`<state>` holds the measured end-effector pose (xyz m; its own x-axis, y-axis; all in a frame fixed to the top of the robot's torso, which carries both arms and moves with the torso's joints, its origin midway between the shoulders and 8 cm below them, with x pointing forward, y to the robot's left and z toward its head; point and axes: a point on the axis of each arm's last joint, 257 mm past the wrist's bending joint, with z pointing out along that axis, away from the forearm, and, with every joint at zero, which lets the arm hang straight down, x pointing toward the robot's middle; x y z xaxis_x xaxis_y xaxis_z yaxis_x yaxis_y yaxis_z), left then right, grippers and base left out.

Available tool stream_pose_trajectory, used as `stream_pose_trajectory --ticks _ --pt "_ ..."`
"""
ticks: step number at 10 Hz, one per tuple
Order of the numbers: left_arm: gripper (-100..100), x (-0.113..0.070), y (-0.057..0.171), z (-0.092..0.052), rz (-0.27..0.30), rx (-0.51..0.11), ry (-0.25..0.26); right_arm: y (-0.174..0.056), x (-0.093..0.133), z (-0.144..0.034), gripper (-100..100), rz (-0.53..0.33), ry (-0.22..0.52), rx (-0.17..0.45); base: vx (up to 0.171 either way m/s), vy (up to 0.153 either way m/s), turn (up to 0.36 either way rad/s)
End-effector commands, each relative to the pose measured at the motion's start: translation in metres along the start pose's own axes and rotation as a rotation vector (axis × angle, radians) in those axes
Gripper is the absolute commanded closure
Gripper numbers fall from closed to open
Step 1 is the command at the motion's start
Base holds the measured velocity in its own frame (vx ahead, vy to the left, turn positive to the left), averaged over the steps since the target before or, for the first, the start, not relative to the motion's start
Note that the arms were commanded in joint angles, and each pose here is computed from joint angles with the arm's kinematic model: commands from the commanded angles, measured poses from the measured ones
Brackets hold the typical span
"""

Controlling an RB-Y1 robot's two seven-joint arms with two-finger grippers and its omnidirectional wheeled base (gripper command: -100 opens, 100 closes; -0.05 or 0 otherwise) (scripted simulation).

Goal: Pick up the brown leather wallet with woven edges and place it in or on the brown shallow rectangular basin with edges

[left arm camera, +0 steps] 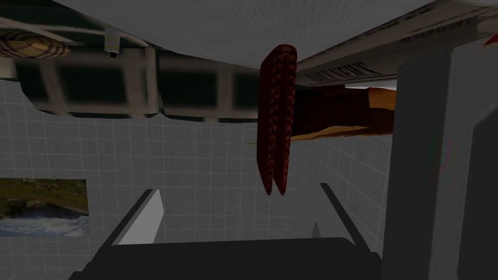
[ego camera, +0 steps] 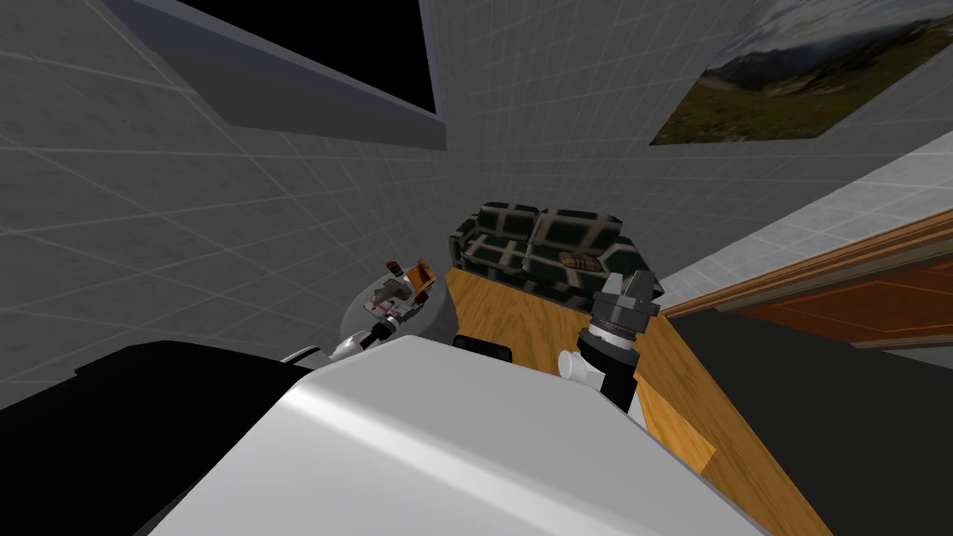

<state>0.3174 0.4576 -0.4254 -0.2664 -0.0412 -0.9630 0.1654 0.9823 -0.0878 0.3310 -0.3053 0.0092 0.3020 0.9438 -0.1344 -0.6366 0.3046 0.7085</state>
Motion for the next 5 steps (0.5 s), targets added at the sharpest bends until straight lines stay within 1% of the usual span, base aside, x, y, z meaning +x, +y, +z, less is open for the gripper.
stream_pose_trajectory --ticks 1,2,3,4,5 --pt "-100 0.0044 0.0152 -0.011 0.064 -0.013 0.035 0.0 0.0 0.0 0 0.0 0.0 0.0 0.027 0.034 -0.203" --pt "-100 0.0053 0.0184 -0.0132 0.079 -0.015 0.042 0.0 0.0 0.0 0 0.0 0.0 0.0 0.032 0.032 -0.14" --pt "-100 0.0043 0.015 -0.0098 0.063 -0.011 0.034 0.0 0.0 0.0 0 0.0 0.0 0.0 0.014 0.015 -0.018" --pt "0 0.0043 0.0156 -0.0101 0.067 -0.012 0.035 0.0 0.0 0.0 0 0.0 0.0 0.0 0.0 0.0 0.0" --pt "-100 0.0043 0.0156 -0.01 0.067 -0.012 0.035 0.0 0.0 0.0 0 0.0 0.0 0.0 0.0 0.0 0.0"
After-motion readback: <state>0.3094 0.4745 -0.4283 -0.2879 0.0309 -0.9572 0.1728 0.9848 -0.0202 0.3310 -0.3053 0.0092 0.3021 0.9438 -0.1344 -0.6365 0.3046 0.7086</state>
